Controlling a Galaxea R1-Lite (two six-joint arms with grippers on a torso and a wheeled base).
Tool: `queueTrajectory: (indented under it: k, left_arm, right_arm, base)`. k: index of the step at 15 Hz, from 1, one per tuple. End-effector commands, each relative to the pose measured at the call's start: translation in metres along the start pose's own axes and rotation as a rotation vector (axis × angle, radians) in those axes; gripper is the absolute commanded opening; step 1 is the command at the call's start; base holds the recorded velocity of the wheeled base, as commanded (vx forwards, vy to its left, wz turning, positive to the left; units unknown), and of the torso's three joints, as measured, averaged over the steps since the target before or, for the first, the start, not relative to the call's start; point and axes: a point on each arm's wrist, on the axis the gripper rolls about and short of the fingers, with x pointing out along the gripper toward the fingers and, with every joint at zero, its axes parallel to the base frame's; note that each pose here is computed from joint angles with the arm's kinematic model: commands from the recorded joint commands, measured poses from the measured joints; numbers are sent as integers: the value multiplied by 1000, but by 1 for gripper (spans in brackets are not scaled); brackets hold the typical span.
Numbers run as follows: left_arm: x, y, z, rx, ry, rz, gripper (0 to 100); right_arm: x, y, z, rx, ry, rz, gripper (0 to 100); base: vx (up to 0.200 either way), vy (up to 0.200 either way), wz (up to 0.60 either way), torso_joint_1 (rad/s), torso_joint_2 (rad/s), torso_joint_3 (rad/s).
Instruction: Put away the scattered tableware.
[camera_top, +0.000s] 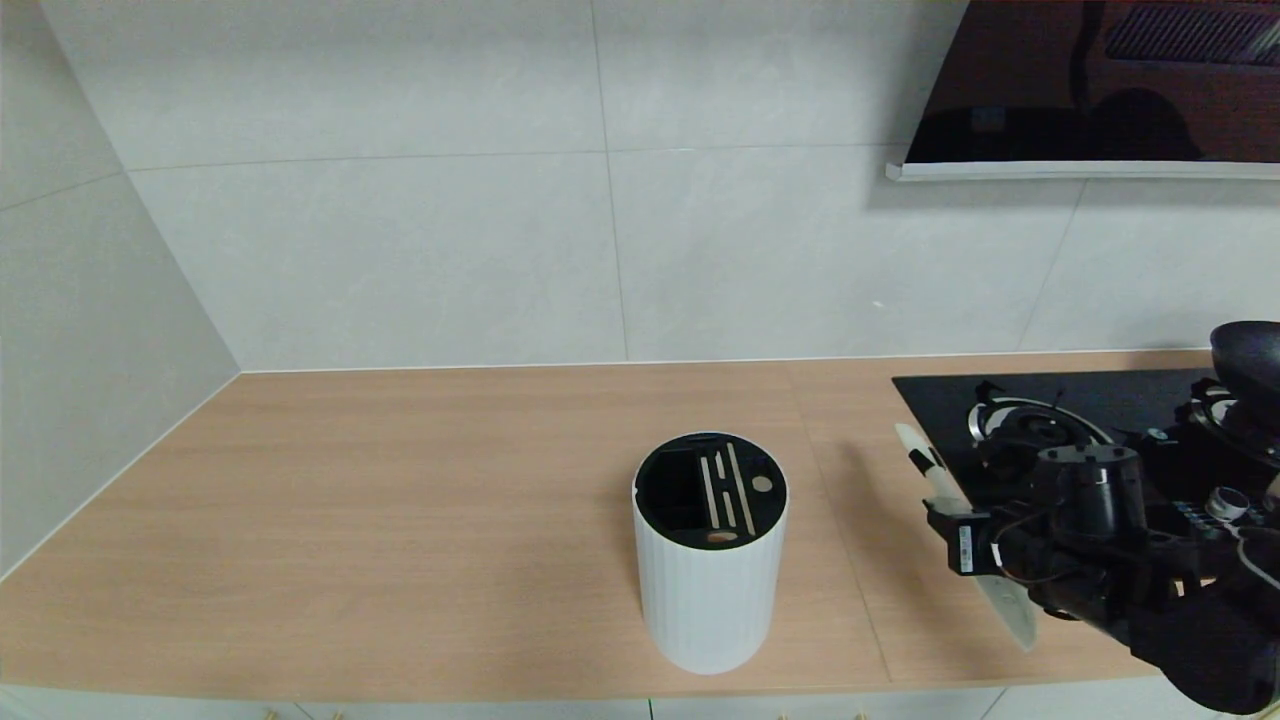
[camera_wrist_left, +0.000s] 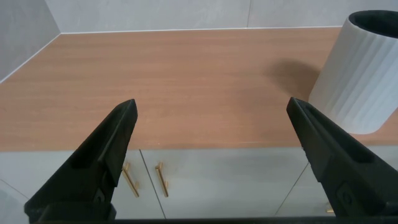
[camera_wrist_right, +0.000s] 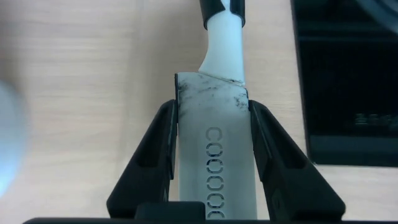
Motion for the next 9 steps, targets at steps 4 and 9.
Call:
queueTrajectory:
  k: [4, 9]
  left_arm:
    - [-3, -1, 17, -26, -124, -44, 100]
    - [1, -7, 86, -35, 5, -372, 100]
  right_arm:
    - [-37, 1, 27, -70, -116, 46, 0]
    - [-39, 12, 93, -83, -175, 97, 0]
  base:
    - [0, 0, 0, 0, 0, 0]
    - [0, 0, 0, 0, 0, 0]
